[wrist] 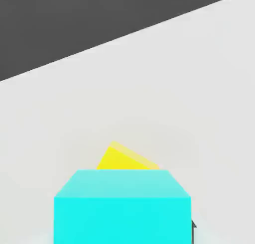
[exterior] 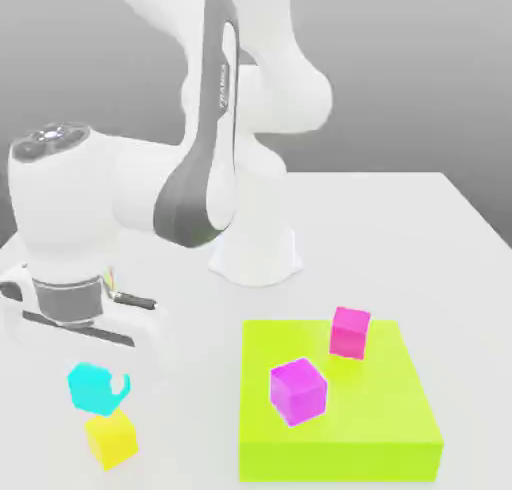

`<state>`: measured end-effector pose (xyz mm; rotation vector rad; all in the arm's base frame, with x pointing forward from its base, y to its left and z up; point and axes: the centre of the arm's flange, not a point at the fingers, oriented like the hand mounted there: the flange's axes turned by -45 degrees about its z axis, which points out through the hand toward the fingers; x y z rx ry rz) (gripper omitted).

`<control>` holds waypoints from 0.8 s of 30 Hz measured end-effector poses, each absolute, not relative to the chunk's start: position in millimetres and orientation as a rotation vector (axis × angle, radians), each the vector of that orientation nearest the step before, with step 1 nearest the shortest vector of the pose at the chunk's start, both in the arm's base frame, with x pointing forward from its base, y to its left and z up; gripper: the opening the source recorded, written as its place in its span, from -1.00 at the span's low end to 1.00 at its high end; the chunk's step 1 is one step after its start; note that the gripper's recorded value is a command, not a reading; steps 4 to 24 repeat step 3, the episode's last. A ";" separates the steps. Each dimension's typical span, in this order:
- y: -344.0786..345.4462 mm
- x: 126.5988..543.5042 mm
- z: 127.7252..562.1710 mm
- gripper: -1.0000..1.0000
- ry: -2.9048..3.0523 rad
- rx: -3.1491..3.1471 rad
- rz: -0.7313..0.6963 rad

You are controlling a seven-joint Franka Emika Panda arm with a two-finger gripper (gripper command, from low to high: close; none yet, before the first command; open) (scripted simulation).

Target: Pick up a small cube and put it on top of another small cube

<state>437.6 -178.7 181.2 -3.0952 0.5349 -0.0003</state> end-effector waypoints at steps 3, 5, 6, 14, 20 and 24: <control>-178.7 437.6 181.2 1.00 0.535 -3.095 0.000; -178.7 437.6 181.2 1.00 0.535 -3.095 0.000; -178.7 437.6 181.2 1.00 0.535 -3.095 0.000; -178.7 437.6 181.2 1.00 0.535 -3.095 0.000; -178.7 437.6 181.2 1.00 0.535 -3.095 0.000; -178.7 437.6 181.2 1.00 0.535 -3.095 0.000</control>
